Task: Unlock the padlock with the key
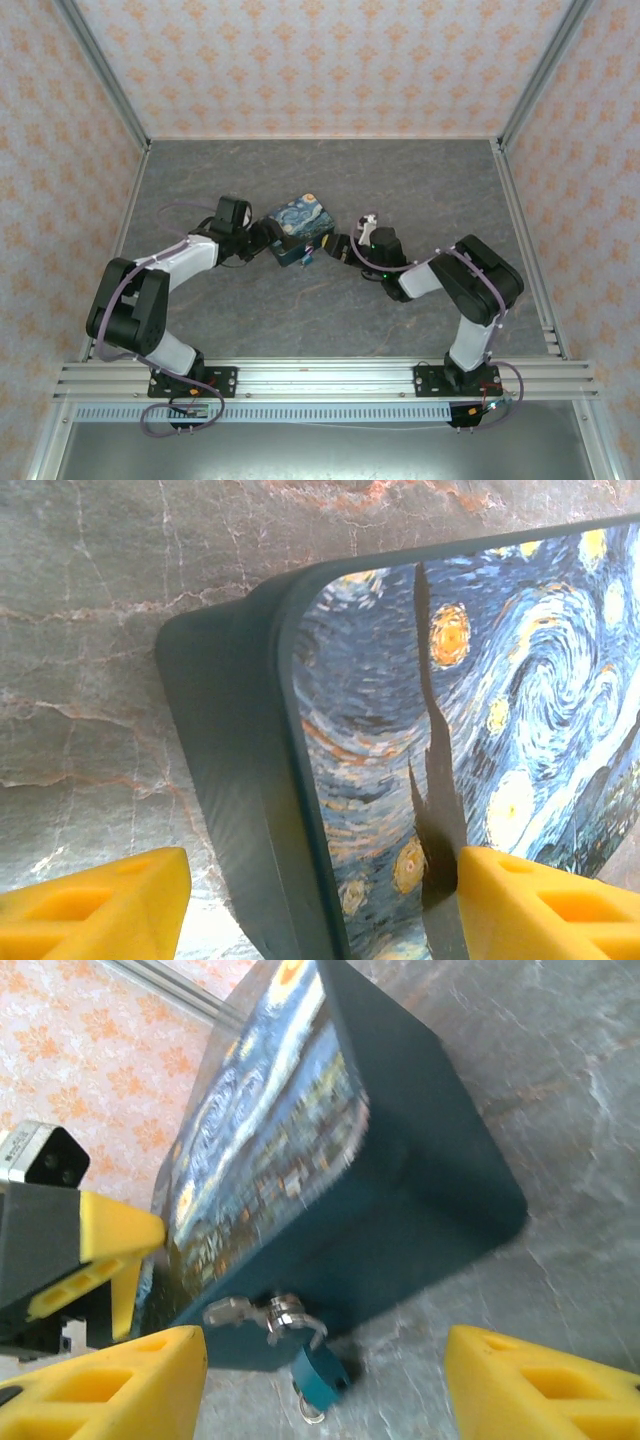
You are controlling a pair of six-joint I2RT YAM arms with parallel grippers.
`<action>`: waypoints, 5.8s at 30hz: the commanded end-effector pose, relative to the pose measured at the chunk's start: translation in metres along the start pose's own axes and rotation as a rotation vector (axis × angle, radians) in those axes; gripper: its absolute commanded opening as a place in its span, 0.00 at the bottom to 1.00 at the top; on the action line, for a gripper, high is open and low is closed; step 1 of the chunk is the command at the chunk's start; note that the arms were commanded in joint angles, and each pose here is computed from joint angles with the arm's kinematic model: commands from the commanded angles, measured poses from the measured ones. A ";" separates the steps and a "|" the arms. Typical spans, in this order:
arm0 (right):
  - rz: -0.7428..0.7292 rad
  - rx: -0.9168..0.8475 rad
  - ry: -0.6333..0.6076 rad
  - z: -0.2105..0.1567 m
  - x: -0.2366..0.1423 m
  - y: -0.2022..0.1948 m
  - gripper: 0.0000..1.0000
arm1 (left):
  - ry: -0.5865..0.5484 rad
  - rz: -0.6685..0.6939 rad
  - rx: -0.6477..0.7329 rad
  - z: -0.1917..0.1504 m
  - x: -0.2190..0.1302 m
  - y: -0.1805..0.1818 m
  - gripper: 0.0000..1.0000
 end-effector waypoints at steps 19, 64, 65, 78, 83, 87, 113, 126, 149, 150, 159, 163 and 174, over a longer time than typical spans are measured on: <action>0.189 -0.088 -0.016 -0.010 0.036 0.022 0.60 | 0.003 0.176 -0.033 -0.015 0.000 0.034 0.71; 0.254 -0.068 0.047 -0.025 0.053 0.019 0.22 | -0.017 0.174 -0.026 -0.014 -0.007 0.030 0.71; 0.253 -0.068 0.046 -0.025 0.053 0.019 0.21 | -0.015 0.176 -0.026 -0.015 -0.007 0.030 0.71; 0.219 -0.042 0.033 -0.023 0.053 0.017 0.03 | -0.022 0.174 -0.023 -0.014 -0.009 0.029 0.71; 0.199 -0.018 0.016 -0.022 0.051 0.014 0.00 | -0.023 0.173 -0.023 -0.014 -0.010 0.029 0.71; 0.181 0.010 -0.016 -0.019 0.049 0.011 0.00 | -0.023 0.175 -0.023 -0.015 -0.010 0.030 0.71; 0.064 0.063 -0.155 0.006 0.013 -0.006 0.00 | -0.055 0.088 0.007 -0.011 -0.030 0.010 0.83; -0.209 -0.095 0.124 0.010 -0.072 0.024 0.00 | -0.345 0.039 0.204 -0.009 -0.117 -0.008 0.94; -0.508 0.006 0.550 -0.028 -0.116 0.008 0.00 | -0.540 0.078 0.210 -0.009 -0.149 0.006 0.98; -0.510 0.004 0.554 -0.029 -0.114 0.007 0.00 | -0.538 0.081 0.210 -0.009 -0.148 0.007 0.98; -0.523 -0.013 0.526 -0.025 -0.105 0.003 0.17 | -0.546 0.084 0.217 -0.009 -0.152 0.007 0.97; -0.565 -0.072 0.489 -0.009 -0.113 0.009 0.30 | -0.562 0.083 0.232 -0.009 -0.157 0.004 0.98; -0.784 -0.349 0.157 0.061 -0.167 0.035 0.62 | -0.773 0.103 0.302 0.000 -0.193 -0.005 0.99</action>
Point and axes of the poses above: each hand's point on the last joint's axis, 136 mm out from that joint toward the fingers, its own x axis out along the fingers, its own y axis along the line the jaws close on, z = x × y, the point moved 9 cm from there along -x, back along the fingers, and after that the axes turned 14 degrees about -x, right-handed, at the moved point
